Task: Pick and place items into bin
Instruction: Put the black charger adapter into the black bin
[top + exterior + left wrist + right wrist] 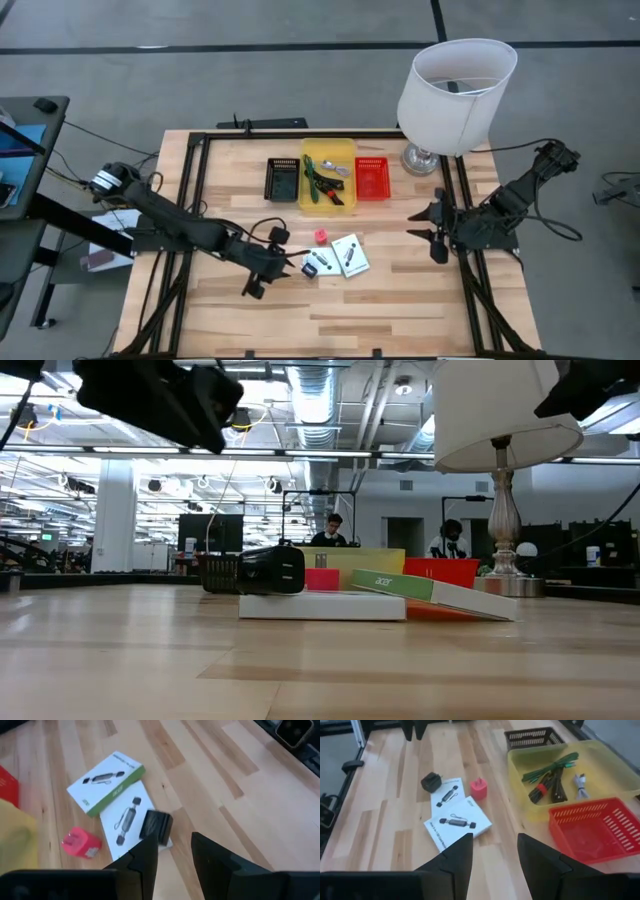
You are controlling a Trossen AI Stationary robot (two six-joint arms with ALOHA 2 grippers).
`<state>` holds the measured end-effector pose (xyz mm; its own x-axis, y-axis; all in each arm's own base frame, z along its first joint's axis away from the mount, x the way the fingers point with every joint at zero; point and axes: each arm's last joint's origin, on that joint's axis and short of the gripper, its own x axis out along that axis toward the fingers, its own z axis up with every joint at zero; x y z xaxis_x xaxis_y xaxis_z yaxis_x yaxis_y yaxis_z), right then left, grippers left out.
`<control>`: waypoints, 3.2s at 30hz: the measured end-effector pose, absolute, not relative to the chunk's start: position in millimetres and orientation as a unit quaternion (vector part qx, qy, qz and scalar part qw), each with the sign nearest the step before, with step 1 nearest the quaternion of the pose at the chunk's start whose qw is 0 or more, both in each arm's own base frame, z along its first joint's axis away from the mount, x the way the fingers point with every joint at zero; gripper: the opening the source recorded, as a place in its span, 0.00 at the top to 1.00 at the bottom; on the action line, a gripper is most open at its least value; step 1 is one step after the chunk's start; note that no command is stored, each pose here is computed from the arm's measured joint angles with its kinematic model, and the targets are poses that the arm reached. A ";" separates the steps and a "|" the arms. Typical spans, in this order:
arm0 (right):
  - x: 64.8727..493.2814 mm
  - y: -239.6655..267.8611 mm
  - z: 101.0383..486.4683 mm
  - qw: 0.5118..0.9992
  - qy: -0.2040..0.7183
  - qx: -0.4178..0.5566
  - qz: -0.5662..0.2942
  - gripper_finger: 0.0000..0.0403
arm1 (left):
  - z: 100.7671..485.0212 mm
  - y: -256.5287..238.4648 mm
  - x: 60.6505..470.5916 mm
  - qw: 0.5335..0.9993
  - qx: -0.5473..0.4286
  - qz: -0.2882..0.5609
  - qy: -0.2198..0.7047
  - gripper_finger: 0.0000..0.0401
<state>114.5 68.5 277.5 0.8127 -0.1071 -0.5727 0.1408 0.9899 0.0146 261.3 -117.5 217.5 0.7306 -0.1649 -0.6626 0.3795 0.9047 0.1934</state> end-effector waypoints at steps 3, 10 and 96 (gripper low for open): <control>114.2 69.4 276.4 0.949 0.311 0.031 -0.051 0.62 | 216.4 -120.1 270.9 0.909 0.160 -0.144 0.356 0.72; 114.4 71.0 274.6 0.944 0.326 0.030 -0.033 0.63 | 219.9 -126.4 292.5 0.880 0.162 -0.151 0.420 0.70; 114.8 72.3 256.0 0.930 0.365 0.012 -0.031 0.62 | 197.0 -96.7 367.6 0.807 0.121 -0.202 0.542 0.50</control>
